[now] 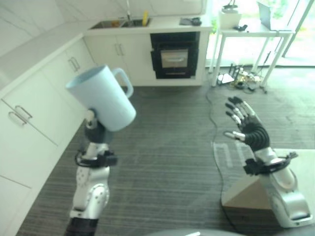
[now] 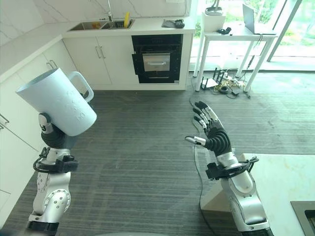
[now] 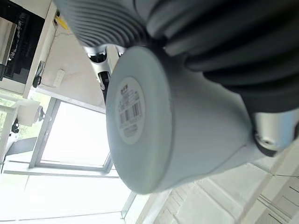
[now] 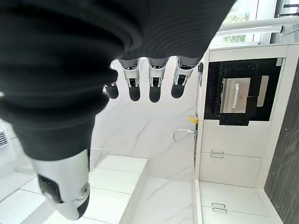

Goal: Place the dishes in the dishwasher.

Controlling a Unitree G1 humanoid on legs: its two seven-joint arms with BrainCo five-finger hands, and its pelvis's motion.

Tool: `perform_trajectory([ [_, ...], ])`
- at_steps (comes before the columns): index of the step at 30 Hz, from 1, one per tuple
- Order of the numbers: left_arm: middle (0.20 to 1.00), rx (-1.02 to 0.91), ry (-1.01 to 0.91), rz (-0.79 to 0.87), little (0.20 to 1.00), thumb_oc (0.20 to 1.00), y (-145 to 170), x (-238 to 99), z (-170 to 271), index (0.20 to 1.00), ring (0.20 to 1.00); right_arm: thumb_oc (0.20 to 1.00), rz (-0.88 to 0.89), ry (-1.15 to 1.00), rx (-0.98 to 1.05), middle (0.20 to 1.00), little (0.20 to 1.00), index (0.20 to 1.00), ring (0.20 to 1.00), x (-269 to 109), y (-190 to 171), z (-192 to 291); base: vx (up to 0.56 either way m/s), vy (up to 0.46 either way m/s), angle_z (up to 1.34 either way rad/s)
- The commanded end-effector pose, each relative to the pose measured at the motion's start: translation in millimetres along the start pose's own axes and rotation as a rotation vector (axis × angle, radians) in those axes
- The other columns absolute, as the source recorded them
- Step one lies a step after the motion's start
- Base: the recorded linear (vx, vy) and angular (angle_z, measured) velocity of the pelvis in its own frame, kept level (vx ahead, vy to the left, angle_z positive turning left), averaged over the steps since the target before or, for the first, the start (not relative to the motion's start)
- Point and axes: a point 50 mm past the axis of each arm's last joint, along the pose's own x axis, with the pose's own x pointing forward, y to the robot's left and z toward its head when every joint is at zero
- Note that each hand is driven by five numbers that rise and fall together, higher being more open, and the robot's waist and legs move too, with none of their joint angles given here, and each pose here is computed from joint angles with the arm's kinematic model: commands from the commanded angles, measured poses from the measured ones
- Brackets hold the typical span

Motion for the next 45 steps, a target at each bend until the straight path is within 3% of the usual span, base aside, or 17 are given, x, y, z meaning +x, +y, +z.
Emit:
perform_trajectory([
  [1,0.200,0.089,-0.063,-0.013,0.200,0.200,12,5,19,0.200,0.200,1.000,-0.016,-0.172,0.030,1.000,1.000,1.000,1.000,7,-2,24,0.05,-0.087,-0.07],
  [10,0.200,-0.115,-0.106,-0.021,0.200,0.200,4,10,14,0.200,0.200,1.000,0.038,-0.195,0.014,1.000,1.000,1.000,1.000,7,7,27,0.08,-0.218,-0.12],
  [14,0.200,-0.080,-0.124,-0.044,0.200,0.200,-1,15,15,0.200,0.200,1.000,0.057,-0.194,0.048,1.000,1.000,1.000,1.000,10,4,25,0.18,0.020,0.00],
  [18,0.200,-0.028,-0.114,-0.027,0.200,0.200,12,-1,21,0.200,0.200,1.000,0.114,-0.188,0.046,1.000,1.000,1.000,1.000,7,10,24,0.51,0.290,-0.25],
  [32,0.200,-0.051,0.002,-0.070,0.200,0.200,0,7,1,0.200,0.200,1.000,-0.003,-0.146,0.073,1.000,1.000,1.000,1.000,8,24,14,0.48,0.405,-0.05],
  [45,0.200,-0.082,0.020,-0.063,0.200,0.200,-1,-1,-2,0.200,0.200,1.000,-0.027,-0.138,0.075,1.000,1.000,1.000,1.000,-12,5,13,0.41,-0.097,0.27],
])
